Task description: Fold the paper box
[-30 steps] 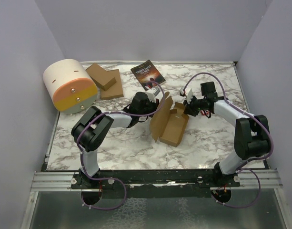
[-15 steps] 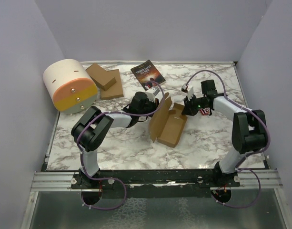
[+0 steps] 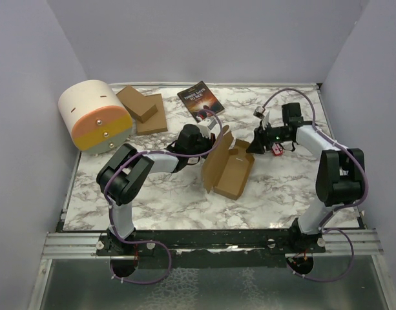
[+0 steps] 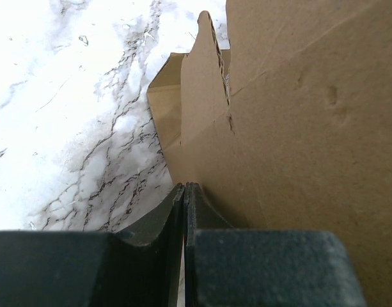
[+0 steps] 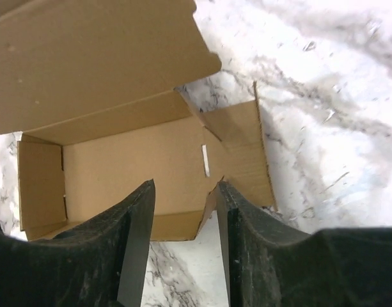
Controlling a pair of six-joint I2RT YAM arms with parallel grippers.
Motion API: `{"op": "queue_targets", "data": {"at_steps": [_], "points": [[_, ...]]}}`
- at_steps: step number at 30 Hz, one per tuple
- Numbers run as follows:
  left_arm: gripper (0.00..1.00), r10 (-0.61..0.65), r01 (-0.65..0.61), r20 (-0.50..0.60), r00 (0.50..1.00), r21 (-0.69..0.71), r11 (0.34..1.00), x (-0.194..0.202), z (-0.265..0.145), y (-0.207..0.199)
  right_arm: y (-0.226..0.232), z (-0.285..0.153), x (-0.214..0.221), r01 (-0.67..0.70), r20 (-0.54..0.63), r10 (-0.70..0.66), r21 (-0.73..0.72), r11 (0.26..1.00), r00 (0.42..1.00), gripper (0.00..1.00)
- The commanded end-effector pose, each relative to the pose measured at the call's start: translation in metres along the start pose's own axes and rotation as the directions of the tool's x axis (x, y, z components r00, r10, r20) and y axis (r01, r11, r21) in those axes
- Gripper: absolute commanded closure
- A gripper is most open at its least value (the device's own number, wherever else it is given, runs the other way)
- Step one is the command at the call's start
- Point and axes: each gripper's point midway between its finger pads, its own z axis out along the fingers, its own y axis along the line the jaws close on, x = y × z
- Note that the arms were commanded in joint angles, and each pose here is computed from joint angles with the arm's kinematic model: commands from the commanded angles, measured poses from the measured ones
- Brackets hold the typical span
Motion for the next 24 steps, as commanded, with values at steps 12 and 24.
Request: {"op": "queue_targets", "data": {"at_steps": [12,24], "points": [[0.95,0.012,-0.012,0.022,1.0,0.015,1.0,-0.011,-0.001,-0.005,-0.062,-0.006,-0.029,0.23,-0.049,-0.224,0.195,0.954,0.973,0.47],[0.95,0.009,-0.009,0.017,1.0,0.019,1.0,-0.009,0.0,-0.005,-0.074,0.017,-0.012,0.239,-0.113,-0.225,0.141,0.961,0.968,0.54]]}}
